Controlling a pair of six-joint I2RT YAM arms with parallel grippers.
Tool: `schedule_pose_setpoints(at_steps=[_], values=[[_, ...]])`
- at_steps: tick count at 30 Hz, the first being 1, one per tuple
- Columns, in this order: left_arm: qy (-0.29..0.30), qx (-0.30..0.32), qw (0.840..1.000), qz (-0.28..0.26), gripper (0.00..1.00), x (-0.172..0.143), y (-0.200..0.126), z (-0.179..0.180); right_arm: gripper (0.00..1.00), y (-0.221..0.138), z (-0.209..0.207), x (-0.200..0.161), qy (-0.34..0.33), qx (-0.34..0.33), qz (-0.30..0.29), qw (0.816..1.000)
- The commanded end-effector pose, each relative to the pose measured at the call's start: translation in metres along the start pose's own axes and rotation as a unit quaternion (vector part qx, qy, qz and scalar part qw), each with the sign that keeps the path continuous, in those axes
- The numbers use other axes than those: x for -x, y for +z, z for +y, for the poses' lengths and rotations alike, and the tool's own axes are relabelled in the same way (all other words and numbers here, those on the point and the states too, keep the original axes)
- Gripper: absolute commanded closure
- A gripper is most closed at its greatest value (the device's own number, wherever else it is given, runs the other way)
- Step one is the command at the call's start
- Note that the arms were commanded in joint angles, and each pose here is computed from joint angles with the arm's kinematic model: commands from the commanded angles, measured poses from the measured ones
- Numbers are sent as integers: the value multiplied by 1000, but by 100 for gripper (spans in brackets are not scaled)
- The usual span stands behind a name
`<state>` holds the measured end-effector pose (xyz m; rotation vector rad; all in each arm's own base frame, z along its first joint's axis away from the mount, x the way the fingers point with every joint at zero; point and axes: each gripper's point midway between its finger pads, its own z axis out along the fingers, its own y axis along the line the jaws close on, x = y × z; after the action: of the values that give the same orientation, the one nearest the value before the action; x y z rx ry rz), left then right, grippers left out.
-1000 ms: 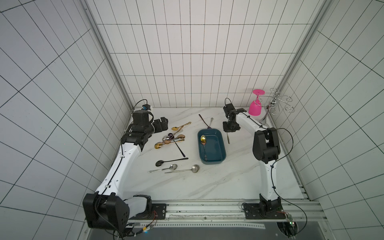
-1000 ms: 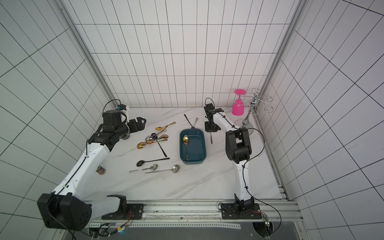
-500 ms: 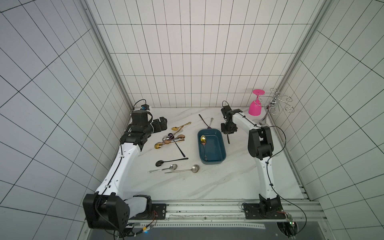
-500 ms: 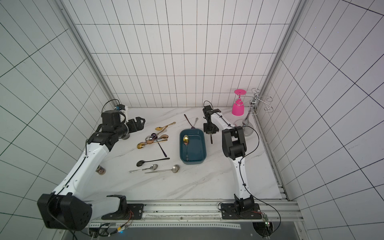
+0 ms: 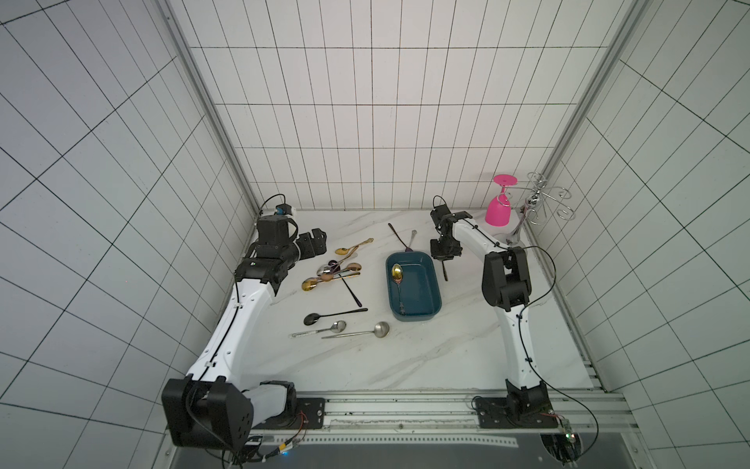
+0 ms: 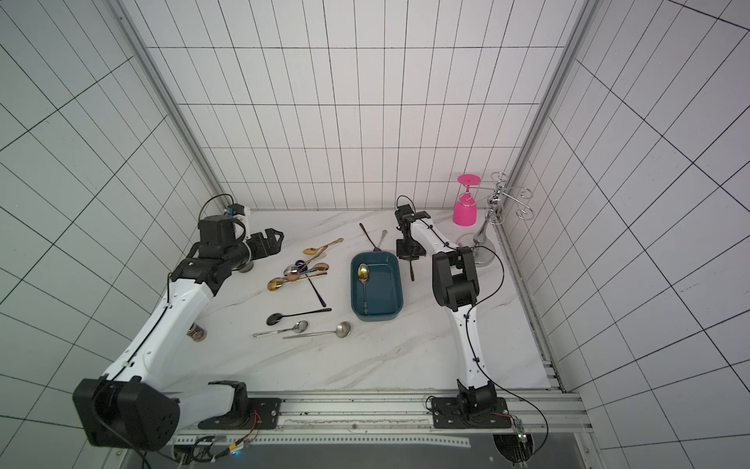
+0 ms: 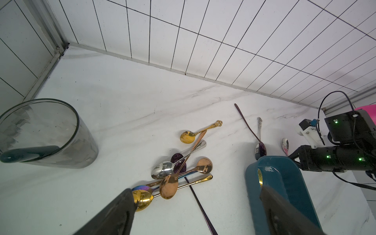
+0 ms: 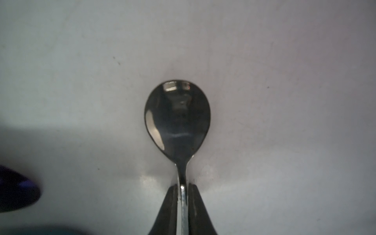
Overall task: Put the spoon into the storage box
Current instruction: Pick up the spoon from the center of the board.
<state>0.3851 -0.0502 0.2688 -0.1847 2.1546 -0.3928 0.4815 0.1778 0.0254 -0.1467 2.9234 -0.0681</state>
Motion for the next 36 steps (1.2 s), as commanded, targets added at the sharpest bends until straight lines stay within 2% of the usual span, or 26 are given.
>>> schedule_pose_setpoints(at_steps=[1,7,16,25,30,36], values=[[1,-8,1000,-12,3,5,-4,-3,90,16,-12,-9,5,-24,27,999],[0,-8,1000,-13,3,5,-4,-3,98,5,-13,-9,3,-22,21,1000],[1,-9,1000,-14,3,5,-5,-3,98,-31,-18,-16,4,-20,3,1000],[-1,-11,1000,-12,2,5,-4,-4,99,-72,-20,-41,7,-11,-11,1000],[-2,-12,1000,-11,3,4,-4,-4,99,-105,-5,-57,6,4,-31,999],[-2,-11,1000,-13,3,5,-5,-3,100,-140,34,-68,2,33,-59,998]])
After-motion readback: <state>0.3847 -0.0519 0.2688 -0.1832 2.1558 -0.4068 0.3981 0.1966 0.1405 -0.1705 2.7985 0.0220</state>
